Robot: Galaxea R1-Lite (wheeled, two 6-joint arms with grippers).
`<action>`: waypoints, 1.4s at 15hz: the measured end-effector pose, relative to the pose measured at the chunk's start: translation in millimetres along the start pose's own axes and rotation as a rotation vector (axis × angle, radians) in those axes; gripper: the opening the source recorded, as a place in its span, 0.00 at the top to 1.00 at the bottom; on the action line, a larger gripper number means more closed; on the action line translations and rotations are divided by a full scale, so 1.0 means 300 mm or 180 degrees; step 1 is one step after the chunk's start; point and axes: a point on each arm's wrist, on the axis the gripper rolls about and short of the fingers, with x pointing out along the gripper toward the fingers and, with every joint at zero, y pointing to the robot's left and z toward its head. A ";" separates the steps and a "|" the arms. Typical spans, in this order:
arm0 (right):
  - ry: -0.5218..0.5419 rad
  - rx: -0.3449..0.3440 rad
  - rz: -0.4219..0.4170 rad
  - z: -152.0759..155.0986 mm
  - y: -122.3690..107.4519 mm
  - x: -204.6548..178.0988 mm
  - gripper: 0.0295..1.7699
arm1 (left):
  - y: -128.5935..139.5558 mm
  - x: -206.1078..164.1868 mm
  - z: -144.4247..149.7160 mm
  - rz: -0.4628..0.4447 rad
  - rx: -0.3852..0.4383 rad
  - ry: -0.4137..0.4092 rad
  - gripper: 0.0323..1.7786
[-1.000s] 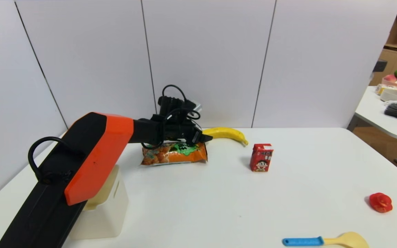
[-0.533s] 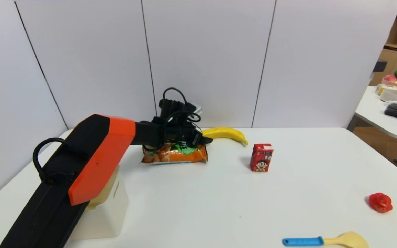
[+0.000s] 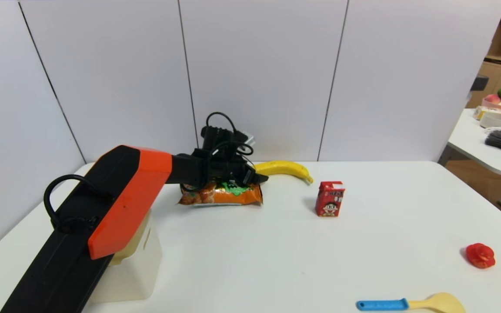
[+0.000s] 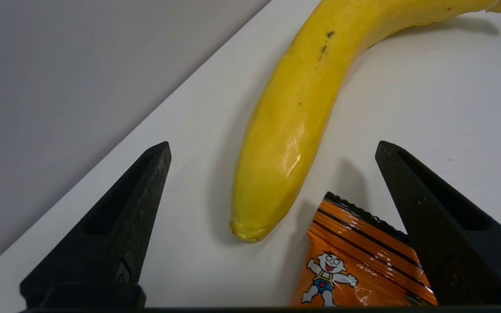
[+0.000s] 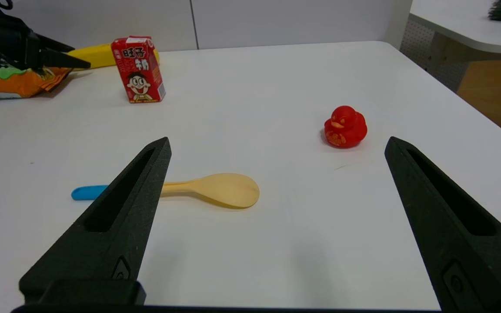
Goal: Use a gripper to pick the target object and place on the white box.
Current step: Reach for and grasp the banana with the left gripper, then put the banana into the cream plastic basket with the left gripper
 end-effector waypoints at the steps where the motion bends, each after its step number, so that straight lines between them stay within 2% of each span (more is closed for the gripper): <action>1: 0.0001 -0.0001 0.0000 0.000 0.000 0.000 0.04 | 0.000 0.000 0.000 -0.0002 0.0001 -0.0002 0.05; 4: 0.0001 0.0000 0.0001 0.000 0.000 0.000 0.04 | -0.002 0.004 -0.005 -0.0008 -0.0003 0.0009 0.33; 8: 0.0001 -0.0001 0.0001 0.000 0.000 0.000 0.04 | -0.002 0.005 -0.007 -0.0011 -0.0007 0.0012 0.58; 9: 0.0000 -0.0001 0.0000 0.000 0.000 0.000 0.04 | -0.003 0.006 -0.008 -0.0017 -0.0009 0.0014 0.71; 10: 0.0000 -0.0001 0.0000 0.000 0.000 0.000 0.04 | -0.002 0.006 -0.008 -0.0010 -0.0010 0.0014 0.73; 17: 0.0000 -0.0001 0.0000 0.000 0.000 0.000 0.04 | -0.003 0.001 -0.003 -0.0012 -0.0002 0.0020 0.73; 21: 0.0000 0.0000 0.0000 0.000 0.000 0.000 0.04 | -0.005 -0.043 0.060 0.0007 0.0052 -0.0051 0.73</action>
